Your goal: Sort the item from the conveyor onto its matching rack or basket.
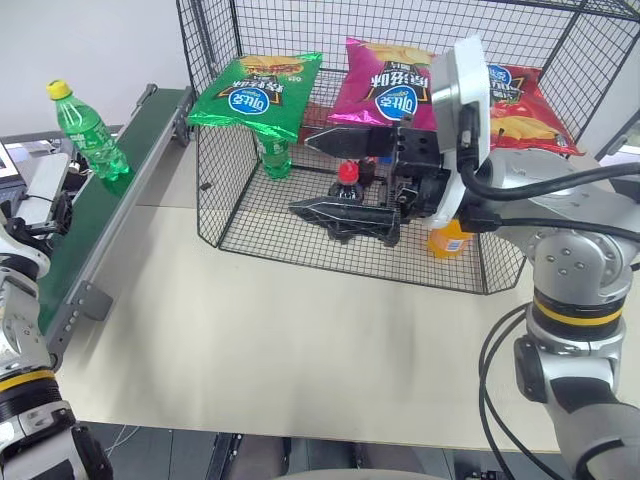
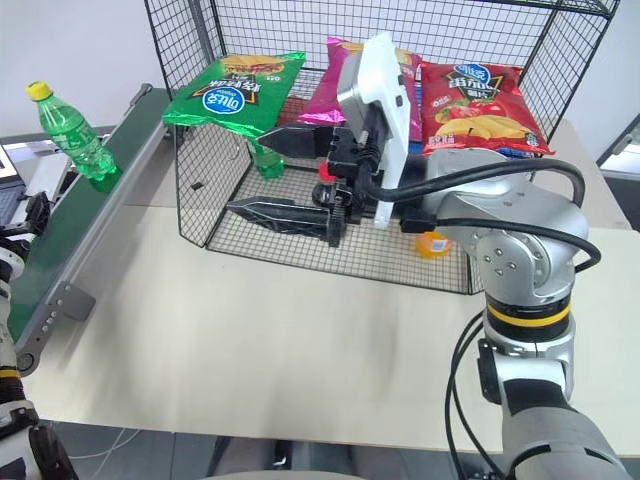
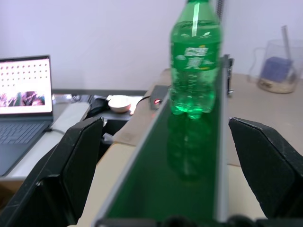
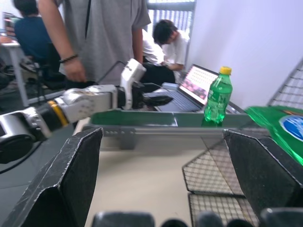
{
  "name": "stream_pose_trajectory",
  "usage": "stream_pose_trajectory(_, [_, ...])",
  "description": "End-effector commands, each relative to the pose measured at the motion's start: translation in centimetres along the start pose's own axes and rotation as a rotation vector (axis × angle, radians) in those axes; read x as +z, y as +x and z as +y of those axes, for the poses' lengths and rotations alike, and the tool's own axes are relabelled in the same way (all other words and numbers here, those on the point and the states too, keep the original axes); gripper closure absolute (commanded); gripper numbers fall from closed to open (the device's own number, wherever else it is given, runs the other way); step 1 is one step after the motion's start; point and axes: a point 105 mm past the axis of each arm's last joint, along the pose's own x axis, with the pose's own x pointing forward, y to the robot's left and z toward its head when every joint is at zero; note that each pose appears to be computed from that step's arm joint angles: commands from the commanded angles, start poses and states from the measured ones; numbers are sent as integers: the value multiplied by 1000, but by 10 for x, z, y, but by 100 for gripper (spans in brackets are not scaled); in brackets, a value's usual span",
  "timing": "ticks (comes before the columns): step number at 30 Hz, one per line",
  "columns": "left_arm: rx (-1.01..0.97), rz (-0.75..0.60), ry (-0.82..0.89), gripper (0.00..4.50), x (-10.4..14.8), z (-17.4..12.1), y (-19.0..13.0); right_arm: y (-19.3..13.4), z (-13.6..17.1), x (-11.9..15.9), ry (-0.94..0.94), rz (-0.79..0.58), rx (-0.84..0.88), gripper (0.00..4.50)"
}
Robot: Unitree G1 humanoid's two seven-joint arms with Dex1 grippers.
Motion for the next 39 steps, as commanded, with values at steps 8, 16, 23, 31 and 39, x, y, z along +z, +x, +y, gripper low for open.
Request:
stream_pose_trajectory(8, [-58,-42,20,0,18,7,14,7,2,17,-58,-45,11,4])
stream_pose_trajectory(16, [-43,-49,14,0,20,13,24,8,4,19,-66,-52,-4,4])
stream_pose_trajectory(23, [-37,-53,-24,52,14,16,24,8,4,19,-64,-56,-17,0])
stream_pose_trajectory(31, [-103,-64,0,145,17,9,11,5,3,16,-64,-41,-49,0])
stream_pose_trajectory(39, [-704,114,6,145,22,-87,-45,-33,5,-19,-39,79,-144,0])
